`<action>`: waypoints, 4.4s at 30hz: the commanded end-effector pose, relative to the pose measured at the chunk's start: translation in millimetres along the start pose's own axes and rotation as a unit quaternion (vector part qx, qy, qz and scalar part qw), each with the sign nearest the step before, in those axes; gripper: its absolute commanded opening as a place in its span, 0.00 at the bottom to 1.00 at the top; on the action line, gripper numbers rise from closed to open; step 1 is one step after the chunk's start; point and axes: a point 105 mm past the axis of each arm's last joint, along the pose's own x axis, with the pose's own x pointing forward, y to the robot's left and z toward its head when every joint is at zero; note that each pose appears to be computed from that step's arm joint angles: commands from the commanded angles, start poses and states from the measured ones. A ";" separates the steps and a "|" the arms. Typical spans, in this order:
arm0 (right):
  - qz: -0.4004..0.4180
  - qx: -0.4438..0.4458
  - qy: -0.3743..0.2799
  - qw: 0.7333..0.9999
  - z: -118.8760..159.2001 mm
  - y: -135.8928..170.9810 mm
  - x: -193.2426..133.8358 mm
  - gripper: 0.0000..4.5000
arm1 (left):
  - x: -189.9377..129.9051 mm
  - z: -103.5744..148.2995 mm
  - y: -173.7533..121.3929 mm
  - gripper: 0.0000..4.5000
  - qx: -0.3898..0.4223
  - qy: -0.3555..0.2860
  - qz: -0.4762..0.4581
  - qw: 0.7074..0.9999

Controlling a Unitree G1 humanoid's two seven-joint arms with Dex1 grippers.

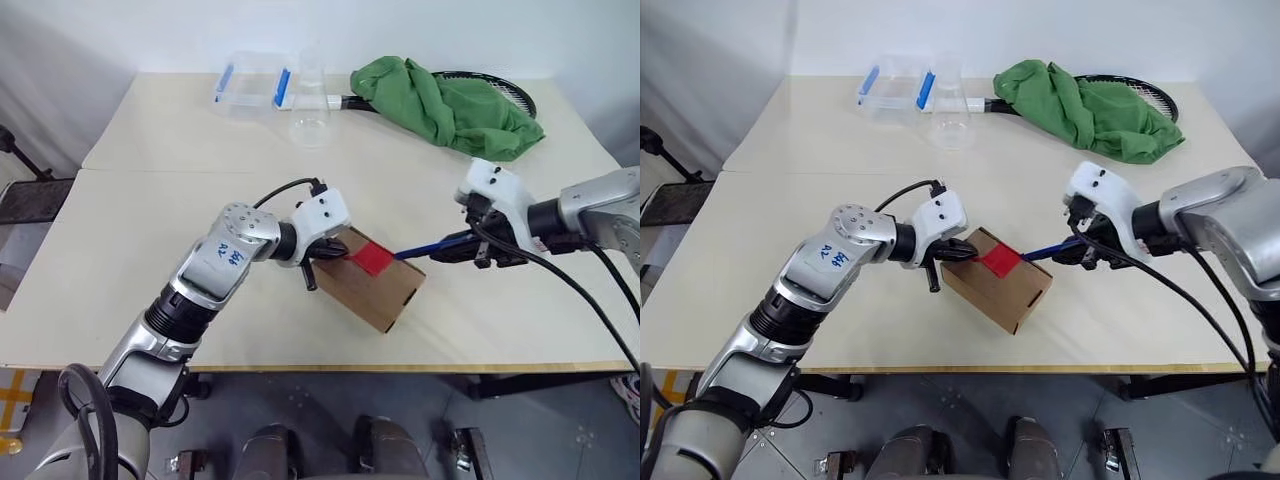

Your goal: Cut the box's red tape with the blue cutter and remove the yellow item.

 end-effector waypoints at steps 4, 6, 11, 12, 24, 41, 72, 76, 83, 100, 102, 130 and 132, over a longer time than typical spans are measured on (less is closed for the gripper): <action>0.002 -0.017 0.009 1.000 -3.9 4.7 -13.9 0.03 | 7.3 -34.5 -3.0 0.01 -0.039 0.058 0.003 0.998; -0.004 -0.019 0.002 1.000 -3.2 4.5 -25.0 0.03 | 7.4 -35.1 -2.2 0.01 -0.039 0.058 0.005 0.998; -0.036 0.004 -0.071 0.997 6.1 -2.6 -64.0 0.03 | 5.8 -36.7 3.5 0.01 -0.040 0.055 0.013 0.998; -0.048 0.010 -0.085 0.995 5.1 -5.9 -69.5 0.03 | 4.9 -36.7 5.4 0.01 -0.042 0.054 0.016 0.998; -0.189 0.190 -0.284 0.921 -92.0 -64.7 -36.7 0.03 | -1.9 2.2 19.5 0.01 -0.047 -0.059 0.023 0.997; -0.241 0.257 -0.271 0.896 -125.2 -73.5 -35.6 0.85 | -69.7 -4.4 21.1 0.00 -0.123 -0.078 0.022 0.989; 0.019 -0.075 -0.062 0.995 7.4 -39.7 87.7 0.00 | -19.2 -53.9 -47.9 0.00 -0.207 -0.046 0.032 0.977; 0.090 -0.104 -0.076 0.988 18.5 -6.1 91.1 0.00 | -23.0 -54.4 -32.2 0.00 -0.200 -0.049 0.062 0.976; 0.133 -0.116 -0.095 0.980 33.5 27.9 101.8 0.00 | -33.1 -61.9 -2.7 0.00 -0.178 -0.037 0.095 0.979; 0.028 -0.078 -0.104 0.991 30.6 2.1 95.5 0.00 | -57.3 -61.6 25.7 0.00 -0.181 -0.053 0.114 0.975; -0.029 -0.070 -0.125 0.989 30.9 -16.6 76.9 0.00 | -70.9 -61.4 34.4 0.00 -0.192 -0.068 0.127 0.971; -0.089 0.064 -0.158 0.981 38.0 -14.6 88.8 0.99 | -37.4 -25.8 23.6 0.00 -0.080 -0.068 -0.033 0.994; -0.090 0.064 -0.152 0.982 34.2 -14.8 90.0 0.99 | -37.3 -27.2 22.8 0.00 -0.077 -0.064 -0.036 0.994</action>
